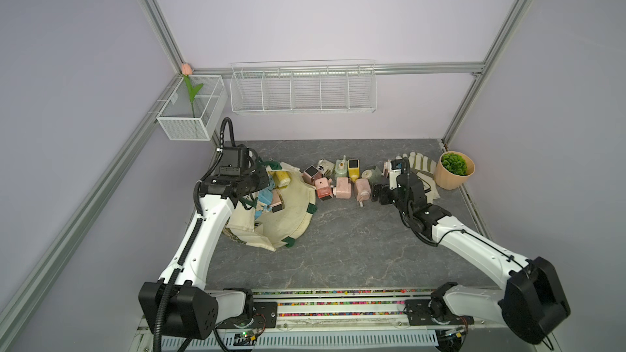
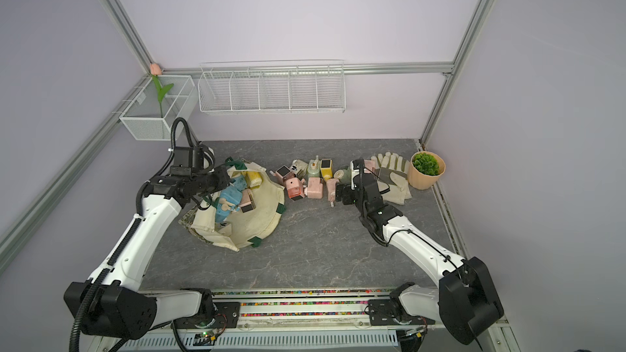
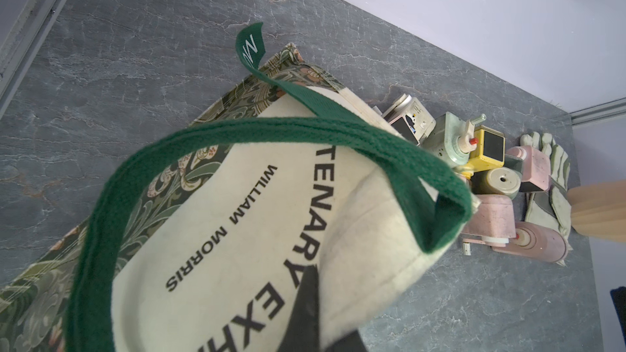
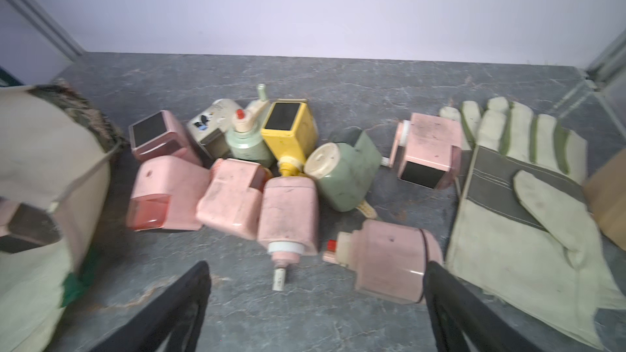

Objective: Take out the pencil sharpeners from the tote bags
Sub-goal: Place the pencil sharpener at the center of the board.

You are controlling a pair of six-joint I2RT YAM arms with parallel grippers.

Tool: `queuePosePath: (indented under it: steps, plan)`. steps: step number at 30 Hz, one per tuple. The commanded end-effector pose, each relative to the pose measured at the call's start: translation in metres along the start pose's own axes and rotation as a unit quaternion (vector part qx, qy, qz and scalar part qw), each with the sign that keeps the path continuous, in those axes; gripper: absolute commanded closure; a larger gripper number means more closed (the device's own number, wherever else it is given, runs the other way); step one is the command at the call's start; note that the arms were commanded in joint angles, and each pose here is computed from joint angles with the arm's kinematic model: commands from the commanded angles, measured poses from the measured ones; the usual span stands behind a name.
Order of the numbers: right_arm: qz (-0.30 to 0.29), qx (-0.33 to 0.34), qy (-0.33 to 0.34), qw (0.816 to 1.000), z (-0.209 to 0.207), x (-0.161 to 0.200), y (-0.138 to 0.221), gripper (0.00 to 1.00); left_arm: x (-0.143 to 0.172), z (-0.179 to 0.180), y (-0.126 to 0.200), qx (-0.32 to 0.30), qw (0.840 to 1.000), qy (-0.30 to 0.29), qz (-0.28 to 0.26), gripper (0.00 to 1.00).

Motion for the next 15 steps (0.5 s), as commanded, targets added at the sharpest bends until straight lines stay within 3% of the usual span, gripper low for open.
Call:
queuePosePath:
  steps: [1,7,15]
  plan:
    - [-0.017,-0.097,0.026,0.995,0.024,-0.002,0.011,0.07,0.007,0.0,0.012,-0.002,1.0,-0.005,0.0,1.0]
    - [0.008,-0.219,0.088,0.972,0.083,0.012,0.016,0.11,0.012,-0.004,0.012,0.022,0.999,-0.022,0.012,1.0]
    - [0.035,-0.36,0.163,0.918,0.164,0.043,0.029,0.11,0.017,-0.007,0.011,0.048,0.998,-0.037,0.011,1.0]
Point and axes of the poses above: each gripper's point midway between its finger pads, its own y axis back along the fingers, its own z axis along the line the jaws close on, x = y × z, the point moved 8 cm from there along y, back along the fingers, and after that the axes turned 8 degrees about -y, right-handed, at the moved point
